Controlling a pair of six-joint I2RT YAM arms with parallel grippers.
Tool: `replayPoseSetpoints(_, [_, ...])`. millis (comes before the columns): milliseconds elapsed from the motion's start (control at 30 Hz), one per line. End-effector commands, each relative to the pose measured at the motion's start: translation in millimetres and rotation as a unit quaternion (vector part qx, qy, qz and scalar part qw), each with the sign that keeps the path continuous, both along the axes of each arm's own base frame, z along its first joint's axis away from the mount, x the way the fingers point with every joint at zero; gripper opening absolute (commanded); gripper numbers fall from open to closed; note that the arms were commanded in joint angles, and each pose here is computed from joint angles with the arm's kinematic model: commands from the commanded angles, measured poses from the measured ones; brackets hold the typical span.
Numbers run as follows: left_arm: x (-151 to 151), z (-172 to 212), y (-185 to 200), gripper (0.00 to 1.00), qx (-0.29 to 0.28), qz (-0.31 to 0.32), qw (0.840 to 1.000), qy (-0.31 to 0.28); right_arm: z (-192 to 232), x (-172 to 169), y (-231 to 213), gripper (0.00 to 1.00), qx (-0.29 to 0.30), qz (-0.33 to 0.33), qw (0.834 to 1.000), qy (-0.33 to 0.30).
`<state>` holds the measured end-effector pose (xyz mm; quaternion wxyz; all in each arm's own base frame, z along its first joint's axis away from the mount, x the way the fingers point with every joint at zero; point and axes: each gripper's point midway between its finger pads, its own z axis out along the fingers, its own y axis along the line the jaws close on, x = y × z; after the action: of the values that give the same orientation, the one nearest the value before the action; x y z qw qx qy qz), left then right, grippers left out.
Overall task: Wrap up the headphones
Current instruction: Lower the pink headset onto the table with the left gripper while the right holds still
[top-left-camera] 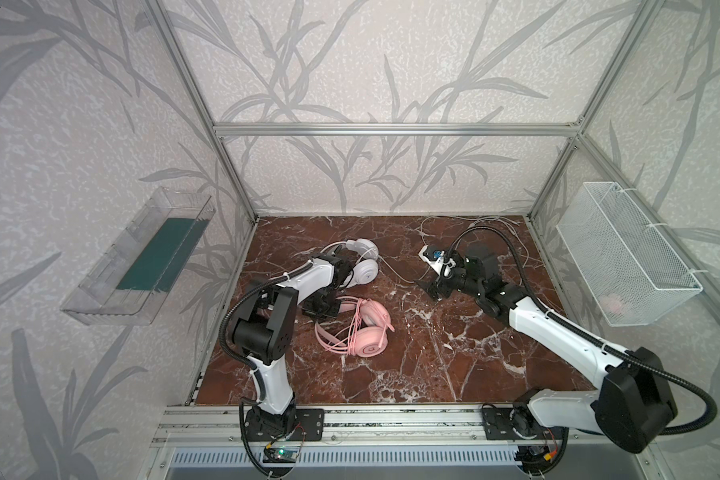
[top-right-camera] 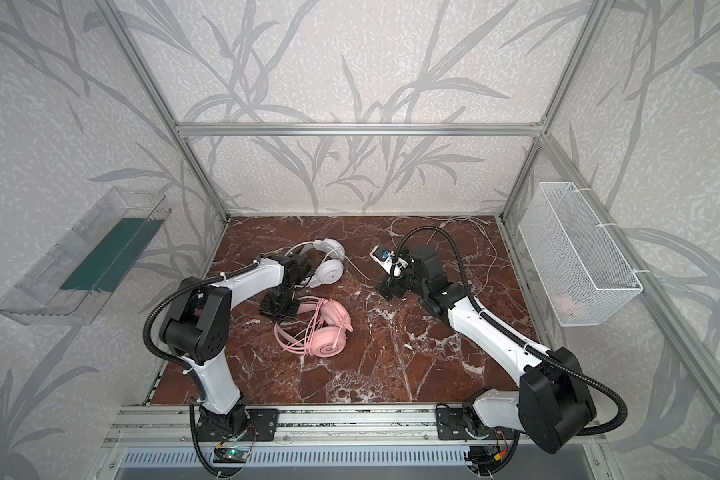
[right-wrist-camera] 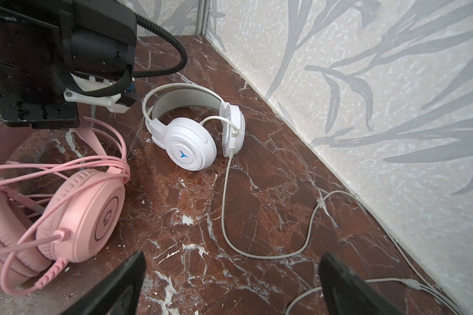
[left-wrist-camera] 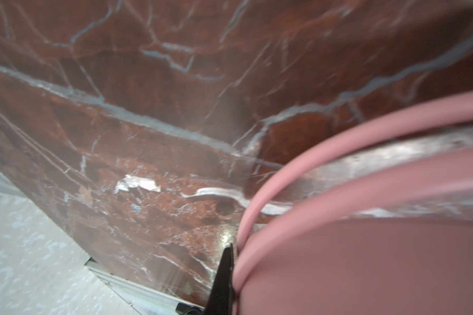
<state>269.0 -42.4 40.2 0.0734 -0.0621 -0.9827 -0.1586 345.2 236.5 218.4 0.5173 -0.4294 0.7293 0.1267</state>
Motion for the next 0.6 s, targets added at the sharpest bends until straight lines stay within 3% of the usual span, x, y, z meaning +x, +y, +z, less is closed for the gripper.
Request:
replayPoseSetpoints(0, [-15,13,29,0.00,0.049,-0.010,0.999,0.021,5,5,0,0.99,0.011,-0.004,1.000,-0.006])
replayPoseSetpoints(233, [-15,11,42,0.01,0.058,0.012,0.998,0.016,5,5,1,0.99,0.011,-0.003,1.000,-0.007])
replayPoseSetpoints(567, [-18,6,43,0.31,0.058,0.015,0.998,0.028,3,5,-3,0.99,0.007,-0.006,1.000,-0.009])
